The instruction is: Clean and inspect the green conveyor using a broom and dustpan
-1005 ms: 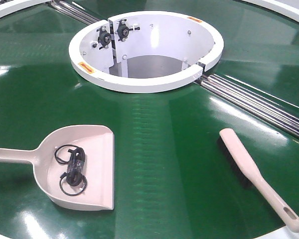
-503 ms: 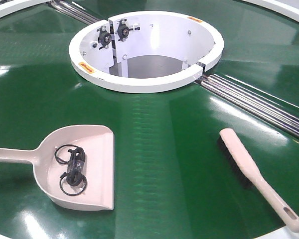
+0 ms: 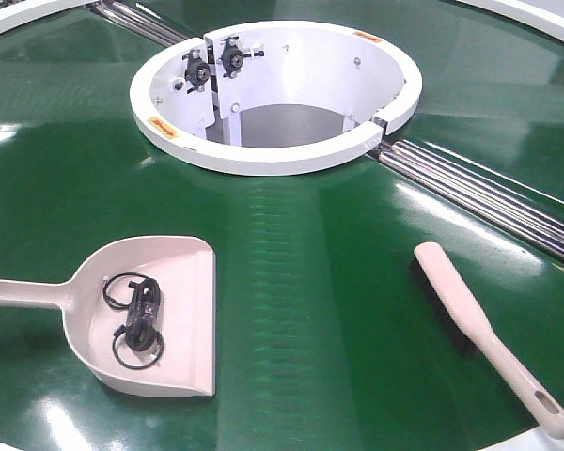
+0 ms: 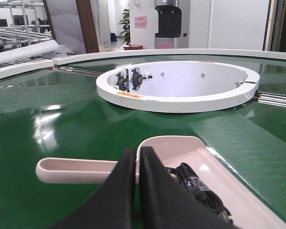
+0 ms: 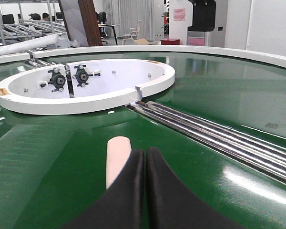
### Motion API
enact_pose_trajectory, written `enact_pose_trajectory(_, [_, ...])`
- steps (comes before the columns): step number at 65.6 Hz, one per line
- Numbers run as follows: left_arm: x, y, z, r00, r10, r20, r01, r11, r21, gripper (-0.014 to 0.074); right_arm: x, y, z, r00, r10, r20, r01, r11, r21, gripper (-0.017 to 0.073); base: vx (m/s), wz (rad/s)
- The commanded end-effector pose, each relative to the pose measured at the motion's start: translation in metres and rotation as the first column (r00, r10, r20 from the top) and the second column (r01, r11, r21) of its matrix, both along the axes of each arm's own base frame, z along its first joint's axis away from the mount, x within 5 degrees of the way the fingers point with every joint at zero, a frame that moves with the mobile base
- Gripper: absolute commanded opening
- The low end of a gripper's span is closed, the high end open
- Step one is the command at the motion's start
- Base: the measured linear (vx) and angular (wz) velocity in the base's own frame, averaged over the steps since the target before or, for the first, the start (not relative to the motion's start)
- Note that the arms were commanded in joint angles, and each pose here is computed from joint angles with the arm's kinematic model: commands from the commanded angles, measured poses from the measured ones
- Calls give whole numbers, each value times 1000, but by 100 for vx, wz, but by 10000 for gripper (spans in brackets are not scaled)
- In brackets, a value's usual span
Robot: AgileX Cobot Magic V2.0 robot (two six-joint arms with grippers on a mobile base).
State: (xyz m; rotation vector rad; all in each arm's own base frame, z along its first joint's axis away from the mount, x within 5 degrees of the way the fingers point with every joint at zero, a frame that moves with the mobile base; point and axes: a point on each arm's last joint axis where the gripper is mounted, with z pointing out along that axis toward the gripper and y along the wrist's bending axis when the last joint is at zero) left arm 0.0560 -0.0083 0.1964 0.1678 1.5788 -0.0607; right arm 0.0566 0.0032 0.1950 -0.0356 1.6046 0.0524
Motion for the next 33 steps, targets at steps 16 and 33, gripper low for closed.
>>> enact_pose_trajectory(16, [-1, 0, 4, 997, 5, 71, -3, 1000, -25, -6, -1, 0, 6, 996, -4, 86, 4, 1000, 5, -8, 0, 0])
enact_pose_trajectory(33, [-1, 0, 4, 997, 5, 71, -3, 1000, -25, -6, -1, 0, 6, 996, -4, 86, 4, 1000, 5, -8, 0, 0])
